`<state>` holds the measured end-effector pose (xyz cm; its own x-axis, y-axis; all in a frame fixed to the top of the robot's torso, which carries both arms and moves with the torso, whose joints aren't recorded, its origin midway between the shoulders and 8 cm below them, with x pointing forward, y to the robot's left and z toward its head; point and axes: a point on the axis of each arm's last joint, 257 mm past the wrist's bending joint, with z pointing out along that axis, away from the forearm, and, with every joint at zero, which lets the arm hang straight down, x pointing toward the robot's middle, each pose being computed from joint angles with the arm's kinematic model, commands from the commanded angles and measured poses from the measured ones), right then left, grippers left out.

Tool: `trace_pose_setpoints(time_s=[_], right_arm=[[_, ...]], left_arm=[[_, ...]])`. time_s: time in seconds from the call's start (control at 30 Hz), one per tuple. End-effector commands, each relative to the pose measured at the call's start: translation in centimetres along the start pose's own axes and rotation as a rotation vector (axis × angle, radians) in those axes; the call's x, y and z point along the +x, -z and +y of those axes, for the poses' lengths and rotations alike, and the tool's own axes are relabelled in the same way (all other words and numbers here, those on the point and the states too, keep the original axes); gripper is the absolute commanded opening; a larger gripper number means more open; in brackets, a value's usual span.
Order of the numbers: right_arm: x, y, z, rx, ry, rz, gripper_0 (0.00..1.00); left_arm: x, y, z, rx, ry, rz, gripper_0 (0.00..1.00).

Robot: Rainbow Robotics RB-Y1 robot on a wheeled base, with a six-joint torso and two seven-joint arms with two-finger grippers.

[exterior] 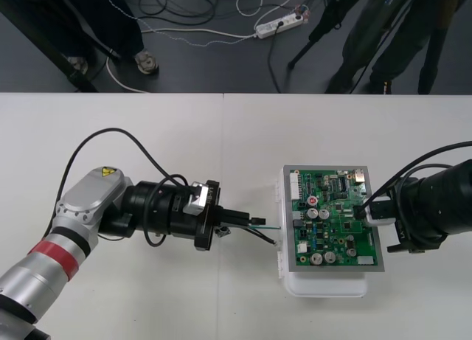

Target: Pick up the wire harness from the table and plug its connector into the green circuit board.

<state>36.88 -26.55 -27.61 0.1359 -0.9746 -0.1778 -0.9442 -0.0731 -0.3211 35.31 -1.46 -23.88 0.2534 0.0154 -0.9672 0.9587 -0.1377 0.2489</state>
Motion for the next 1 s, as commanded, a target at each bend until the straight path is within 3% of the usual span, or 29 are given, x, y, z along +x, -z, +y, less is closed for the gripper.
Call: trace_pose_setpoints(time_s=[0.03,1.0], right_arm=[[0.1,0.4,-0.1,0.009,0.047,0.031,1.0],[-1.1,-0.8,0.2,0.051,-0.04,0.091,1.0]], left_arm=[[-1.1,-2.7,1.7,-0.001,-0.036,0.0,0.0],[-1.5,-5.9,1.6,0.019,-0.028,-0.006,0.0]])
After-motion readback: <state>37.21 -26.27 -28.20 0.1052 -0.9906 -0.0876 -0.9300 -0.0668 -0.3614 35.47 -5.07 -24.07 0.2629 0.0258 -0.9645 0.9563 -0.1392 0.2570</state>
